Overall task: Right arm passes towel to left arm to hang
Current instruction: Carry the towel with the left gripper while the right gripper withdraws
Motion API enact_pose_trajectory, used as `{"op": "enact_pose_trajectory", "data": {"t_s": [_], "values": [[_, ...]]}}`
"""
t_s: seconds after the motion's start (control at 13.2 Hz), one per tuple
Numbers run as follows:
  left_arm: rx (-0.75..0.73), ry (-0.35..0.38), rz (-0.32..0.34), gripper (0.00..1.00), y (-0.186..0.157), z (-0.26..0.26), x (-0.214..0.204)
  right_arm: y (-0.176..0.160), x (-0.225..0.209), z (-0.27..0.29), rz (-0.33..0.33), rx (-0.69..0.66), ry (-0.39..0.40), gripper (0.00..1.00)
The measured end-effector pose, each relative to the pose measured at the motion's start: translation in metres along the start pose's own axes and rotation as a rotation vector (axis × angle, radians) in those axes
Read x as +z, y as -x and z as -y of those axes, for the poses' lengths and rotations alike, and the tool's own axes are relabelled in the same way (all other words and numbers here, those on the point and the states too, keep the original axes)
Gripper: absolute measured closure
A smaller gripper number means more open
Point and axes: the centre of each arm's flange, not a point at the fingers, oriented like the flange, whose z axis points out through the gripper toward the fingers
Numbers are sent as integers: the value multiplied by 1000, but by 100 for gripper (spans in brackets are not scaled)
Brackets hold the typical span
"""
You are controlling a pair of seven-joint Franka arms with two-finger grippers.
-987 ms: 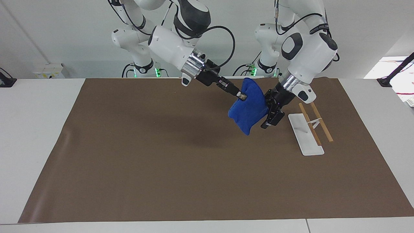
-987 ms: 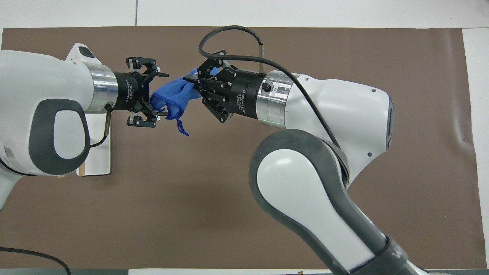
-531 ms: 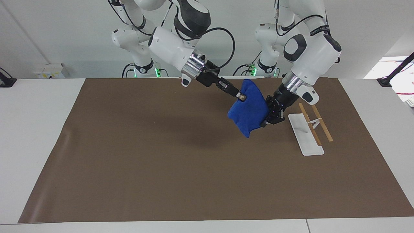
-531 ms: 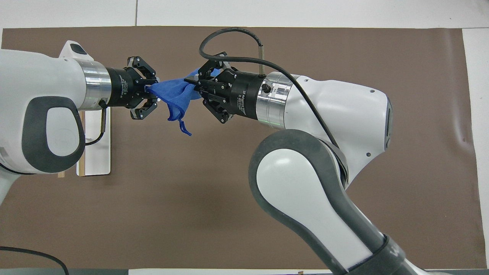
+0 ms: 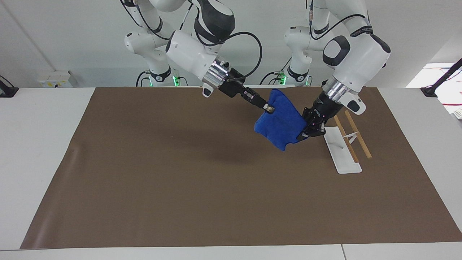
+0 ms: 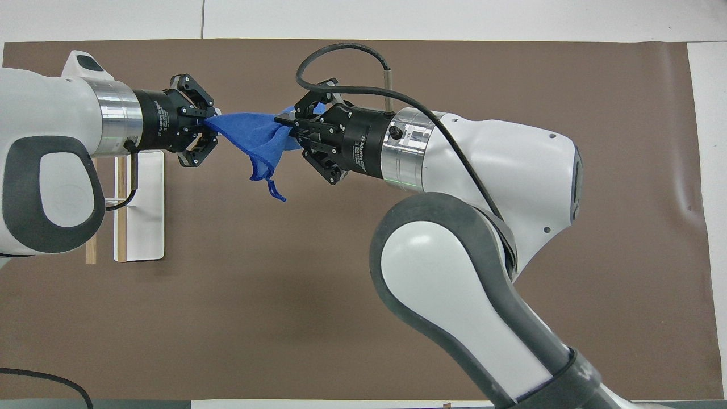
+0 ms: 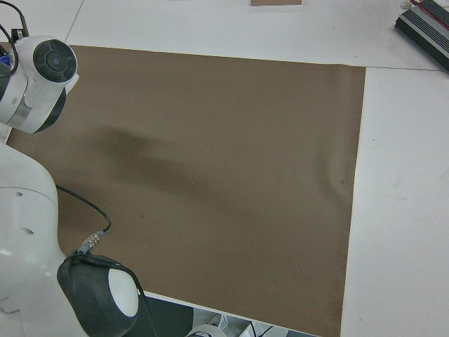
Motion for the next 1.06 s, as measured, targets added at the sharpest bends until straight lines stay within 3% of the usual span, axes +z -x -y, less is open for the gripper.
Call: {"op": "enact_pose_trajectory", "data": {"t_s": [0.23, 0.38, 0.53, 0.76, 0.91, 1.06], "values": [[6, 24, -6, 96, -11, -7, -11, -15, -13, 5, -53, -141, -4, 51], [56, 43, -9, 96, -13, -11, -18, -40, -31, 8, -140, -295, 35, 26], [160, 58, -61, 96, -21, -15, -25, -71, -48, 9, -240, -446, 111, 4], [318, 32, -241, 96, -28, -17, -28, -118, -77, 5, -347, -690, 343, 0], [384, 18, -344, 96, -37, -18, -31, -150, -105, 1, -363, -811, 501, 0], [378, 20, -395, 96, -61, -21, -41, -179, -136, -3, -364, -897, 646, 0]]}}
